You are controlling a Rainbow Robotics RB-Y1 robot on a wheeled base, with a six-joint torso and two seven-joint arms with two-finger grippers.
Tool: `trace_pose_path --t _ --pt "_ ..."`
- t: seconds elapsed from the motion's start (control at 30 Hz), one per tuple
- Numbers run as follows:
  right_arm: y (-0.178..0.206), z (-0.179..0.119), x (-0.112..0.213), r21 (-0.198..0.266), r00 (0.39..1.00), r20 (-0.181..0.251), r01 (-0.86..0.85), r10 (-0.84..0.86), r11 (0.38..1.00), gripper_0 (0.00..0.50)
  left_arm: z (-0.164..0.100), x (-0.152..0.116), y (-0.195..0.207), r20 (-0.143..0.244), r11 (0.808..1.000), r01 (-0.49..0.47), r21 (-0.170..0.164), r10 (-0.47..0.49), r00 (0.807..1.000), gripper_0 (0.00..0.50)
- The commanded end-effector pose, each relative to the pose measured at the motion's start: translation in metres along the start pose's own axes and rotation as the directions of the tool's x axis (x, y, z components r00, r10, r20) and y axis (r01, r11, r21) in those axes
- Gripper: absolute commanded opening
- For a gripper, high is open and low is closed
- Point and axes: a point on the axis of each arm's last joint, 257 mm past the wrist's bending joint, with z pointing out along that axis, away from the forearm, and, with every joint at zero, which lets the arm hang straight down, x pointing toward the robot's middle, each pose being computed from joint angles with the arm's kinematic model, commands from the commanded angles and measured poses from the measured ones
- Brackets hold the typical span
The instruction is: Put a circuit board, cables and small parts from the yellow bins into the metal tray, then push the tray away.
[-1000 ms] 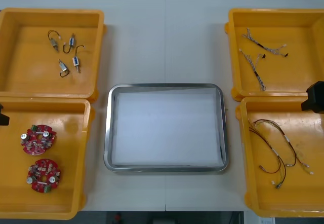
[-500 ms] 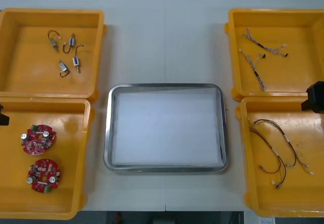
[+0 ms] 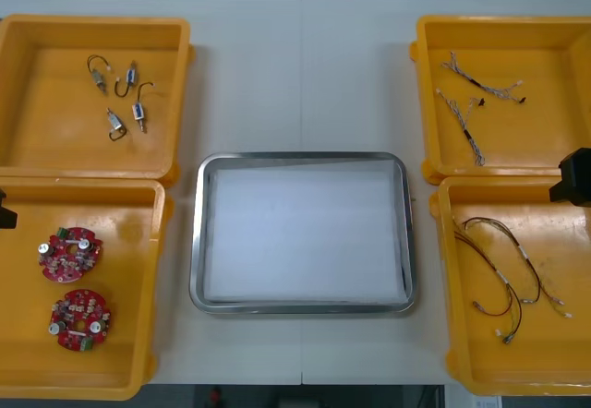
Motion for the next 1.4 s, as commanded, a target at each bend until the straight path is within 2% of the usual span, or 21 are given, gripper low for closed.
trace_pose_path --t 0.03,1.4 --pt "-0.0003 -0.0061 -0.0054 -0.003 0.999 0.034 0.042 -0.042 0.999 0.5 -0.0096 -0.007 0.0126 0.017 0.996 -0.08 -0.039 0.08 0.997 0.5" --pt "-0.0003 -0.0061 -0.0054 -0.003 0.999 0.034 0.042 -0.042 0.999 0.5 -0.0096 -0.007 0.0126 0.017 0.996 -0.08 -0.039 0.08 0.997 0.5"
